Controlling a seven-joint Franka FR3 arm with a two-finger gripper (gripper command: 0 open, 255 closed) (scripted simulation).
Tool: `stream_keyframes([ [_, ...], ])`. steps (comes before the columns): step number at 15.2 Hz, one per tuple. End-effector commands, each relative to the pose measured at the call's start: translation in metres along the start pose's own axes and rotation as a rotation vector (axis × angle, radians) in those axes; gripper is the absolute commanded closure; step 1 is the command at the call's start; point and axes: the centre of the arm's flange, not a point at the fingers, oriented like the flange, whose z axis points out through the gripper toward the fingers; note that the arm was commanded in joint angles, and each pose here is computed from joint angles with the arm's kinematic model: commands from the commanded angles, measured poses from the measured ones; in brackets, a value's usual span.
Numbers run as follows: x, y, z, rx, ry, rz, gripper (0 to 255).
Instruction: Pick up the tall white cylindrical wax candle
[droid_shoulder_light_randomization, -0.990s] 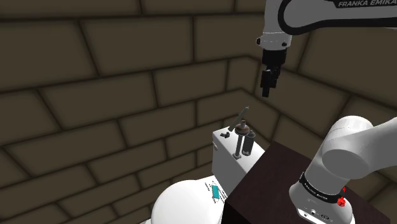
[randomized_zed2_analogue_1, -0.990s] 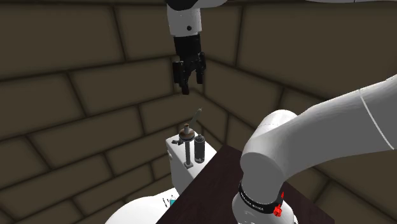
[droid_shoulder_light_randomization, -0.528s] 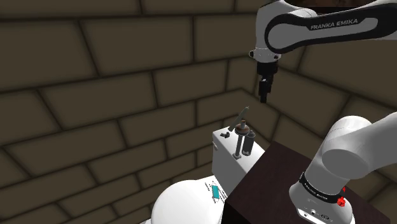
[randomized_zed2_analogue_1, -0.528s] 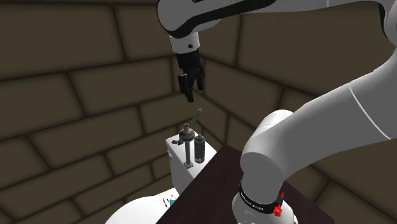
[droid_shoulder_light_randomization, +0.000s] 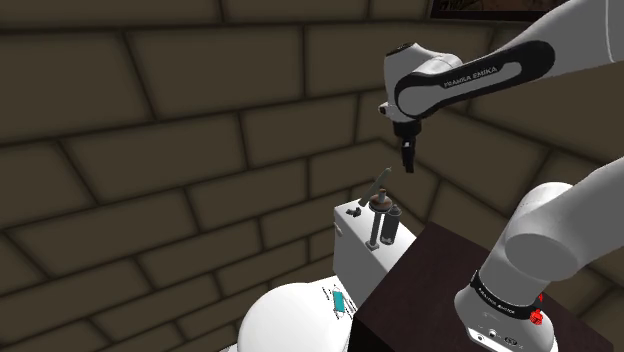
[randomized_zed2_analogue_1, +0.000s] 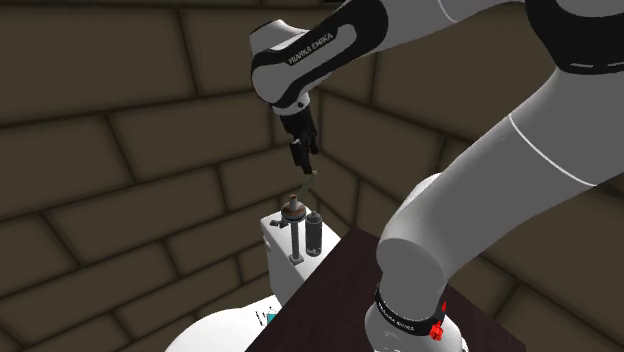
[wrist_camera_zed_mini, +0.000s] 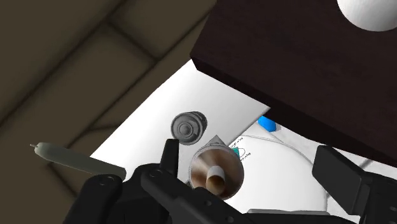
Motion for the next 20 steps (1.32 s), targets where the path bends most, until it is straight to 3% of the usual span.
stream_keyframes([
  [1, 0.014, 0.014, 0.016, -0.027, -0.021, -0.047, 0],
  [20, 0.13, 0.132, 0.192, -0.257, -0.22, -0.463, 0],
])
